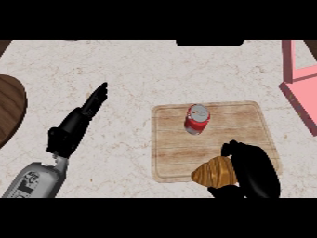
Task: Pick the croissant from the cutting board and place it in the cardboard box
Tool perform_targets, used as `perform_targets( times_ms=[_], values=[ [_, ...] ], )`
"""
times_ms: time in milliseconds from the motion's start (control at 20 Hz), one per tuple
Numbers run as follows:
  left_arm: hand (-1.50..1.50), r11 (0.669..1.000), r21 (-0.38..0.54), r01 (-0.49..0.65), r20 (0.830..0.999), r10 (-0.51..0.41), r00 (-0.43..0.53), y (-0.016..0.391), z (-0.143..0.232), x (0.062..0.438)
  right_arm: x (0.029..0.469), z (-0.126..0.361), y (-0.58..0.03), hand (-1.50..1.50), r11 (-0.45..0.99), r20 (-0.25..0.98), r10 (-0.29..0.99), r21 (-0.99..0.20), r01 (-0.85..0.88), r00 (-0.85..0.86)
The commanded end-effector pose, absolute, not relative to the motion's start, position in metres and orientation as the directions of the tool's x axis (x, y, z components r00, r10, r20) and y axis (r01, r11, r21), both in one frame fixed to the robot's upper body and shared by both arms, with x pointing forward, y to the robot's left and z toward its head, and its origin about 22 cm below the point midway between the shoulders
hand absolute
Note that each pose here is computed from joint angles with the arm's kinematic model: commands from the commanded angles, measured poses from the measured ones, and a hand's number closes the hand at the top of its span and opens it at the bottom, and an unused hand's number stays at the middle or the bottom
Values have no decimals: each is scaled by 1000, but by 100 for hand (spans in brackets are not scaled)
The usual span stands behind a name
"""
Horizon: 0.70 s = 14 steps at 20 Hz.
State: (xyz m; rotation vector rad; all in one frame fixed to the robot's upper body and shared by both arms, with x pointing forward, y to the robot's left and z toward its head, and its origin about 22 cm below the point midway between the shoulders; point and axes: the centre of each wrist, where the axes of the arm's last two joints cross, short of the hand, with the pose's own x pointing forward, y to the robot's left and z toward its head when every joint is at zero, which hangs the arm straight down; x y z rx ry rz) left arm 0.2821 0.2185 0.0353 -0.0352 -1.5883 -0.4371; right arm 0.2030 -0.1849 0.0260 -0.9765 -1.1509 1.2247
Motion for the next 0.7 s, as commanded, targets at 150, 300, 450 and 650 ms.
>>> perform_targets(
  times_ms=[150, 300, 450, 650],
  values=[
    [0, 932, 258, 255, 966, -252, -56, 229, 28, 277, 200, 77, -265, 150, 13, 13, 912, -1000, -3, -411],
    [0, 944, 246, 221, 969, -238, -59, 233, 32, 276, 202, 101, -298, 150, 72, 35, 883, -996, 61, -469],
    [0, 942, 244, 231, 970, -239, -50, 227, 34, 278, 200, 121, -323, 150, 128, 71, 846, -989, 73, -528],
    [0, 946, 256, 198, 967, -253, -40, 239, 29, 270, 194, 143, -349, 150, 245, 161, 793, -967, 66, -587]
  ],
)
